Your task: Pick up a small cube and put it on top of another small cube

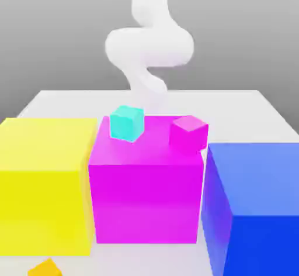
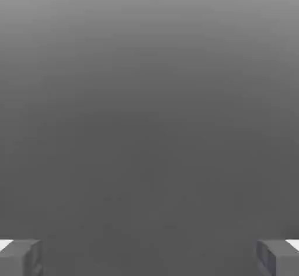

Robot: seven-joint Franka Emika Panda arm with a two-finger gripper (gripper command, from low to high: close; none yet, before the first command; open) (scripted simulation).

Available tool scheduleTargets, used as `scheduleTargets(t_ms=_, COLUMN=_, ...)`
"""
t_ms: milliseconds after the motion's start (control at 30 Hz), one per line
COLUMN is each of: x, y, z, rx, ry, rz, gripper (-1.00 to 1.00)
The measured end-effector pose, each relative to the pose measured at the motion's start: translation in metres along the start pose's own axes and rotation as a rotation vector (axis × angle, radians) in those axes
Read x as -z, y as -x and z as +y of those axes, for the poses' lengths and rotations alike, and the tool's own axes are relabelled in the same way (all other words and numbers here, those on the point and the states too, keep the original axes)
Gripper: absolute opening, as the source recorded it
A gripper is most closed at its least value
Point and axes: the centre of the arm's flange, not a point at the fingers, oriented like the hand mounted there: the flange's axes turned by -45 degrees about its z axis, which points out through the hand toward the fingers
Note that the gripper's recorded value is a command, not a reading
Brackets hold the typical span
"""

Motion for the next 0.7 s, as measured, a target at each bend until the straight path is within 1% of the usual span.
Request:
scheduleTargets(t_ms=167, x=-0.071, y=0.005, z=-0.060, rx=0.345, ry=-0.101, rz=-0.113, gripper=0.00)
scheduleTargets(t_ms=333, x=-0.136, y=0.028, z=-0.132, rx=0.715, ry=-0.214, rz=-0.202, gripper=0.00)
scheduleTargets(t_ms=500, x=-0.187, y=0.071, z=-0.211, rx=1.098, ry=-0.333, rz=-0.272, gripper=0.00)
scheduleTargets(t_ms=700, x=-0.232, y=0.148, z=-0.302, rx=1.570, ry=-0.482, rz=-0.333, gripper=0.00)
